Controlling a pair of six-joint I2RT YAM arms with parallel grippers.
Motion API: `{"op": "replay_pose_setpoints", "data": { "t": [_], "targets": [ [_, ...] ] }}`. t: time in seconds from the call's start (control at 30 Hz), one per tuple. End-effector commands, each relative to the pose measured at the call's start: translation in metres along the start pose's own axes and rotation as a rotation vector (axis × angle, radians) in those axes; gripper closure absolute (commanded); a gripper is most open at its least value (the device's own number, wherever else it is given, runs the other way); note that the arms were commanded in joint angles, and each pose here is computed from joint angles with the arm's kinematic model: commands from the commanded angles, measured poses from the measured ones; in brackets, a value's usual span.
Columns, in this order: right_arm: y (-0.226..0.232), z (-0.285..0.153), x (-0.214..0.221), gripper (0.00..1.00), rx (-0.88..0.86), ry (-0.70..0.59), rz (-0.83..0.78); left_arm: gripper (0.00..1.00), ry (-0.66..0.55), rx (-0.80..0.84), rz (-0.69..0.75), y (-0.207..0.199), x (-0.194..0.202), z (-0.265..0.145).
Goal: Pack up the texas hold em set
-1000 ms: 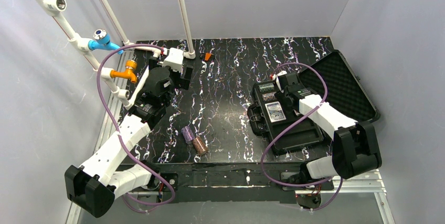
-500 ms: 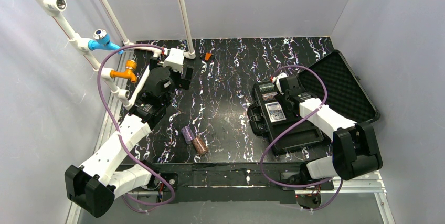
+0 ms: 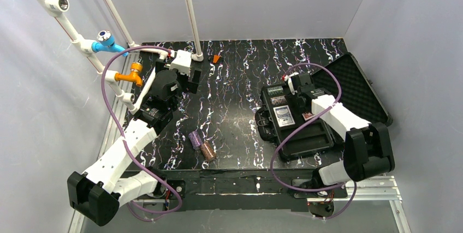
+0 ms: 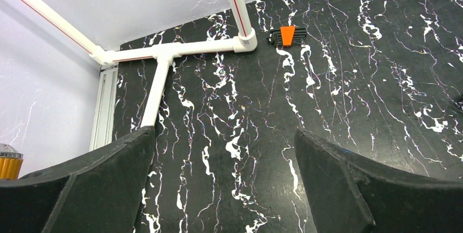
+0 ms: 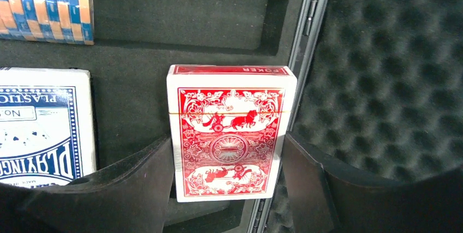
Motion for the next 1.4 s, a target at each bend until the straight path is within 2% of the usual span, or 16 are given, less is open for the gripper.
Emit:
{"op": "replay_pose_setpoints", "data": {
  "t": [0.0,0.13,0.53,0.93,1.03,1.17,1.33,1.37],
  "targets": [
    [0.044,0.0,-0.034,0.55,-0.296,-0.061,0.11,0.01,-0.017,-0.002,-0.002,0.0,-0.003,0.0],
    [0.057,0.005,-0.037,0.54,-0.326,-0.005,0.095,0.01,-0.019,-0.002,0.0,0.0,-0.003,0.0],
    [0.049,-0.007,-0.054,0.54,-0.294,-0.055,0.15,0.01,-0.016,-0.005,0.009,0.0,-0.003,0.001],
    [0.054,-0.009,-0.042,0.52,-0.321,0.01,0.128,0.01,-0.012,-0.005,0.017,0.0,-0.003,0.002],
    [0.057,-0.01,-0.041,0.47,-0.341,0.026,0.131,0.01,-0.012,-0.006,0.02,0.0,-0.003,0.002],
    [0.057,-0.011,-0.04,0.25,-0.346,0.062,0.146,0.01,-0.013,-0.007,0.021,0.0,-0.003,0.002],
    [0.046,-0.023,-0.05,0.11,-0.324,0.032,0.17,0.01,-0.011,-0.008,0.026,0.0,-0.003,0.002],
    [0.043,-0.026,-0.053,0.05,-0.317,0.019,0.177,0.01,-0.011,-0.008,0.025,0.0,-0.002,0.002]
  ]
}}
Point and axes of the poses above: each gripper's point midway between its finger pads, its own z axis out along the fingers, its own y axis along the line the jaws close on, x = y × z, the point moved 5 cm from there along -z, back along the fingers, and after that the axes turned 11 degrees about -z, right-handed, at the moved point
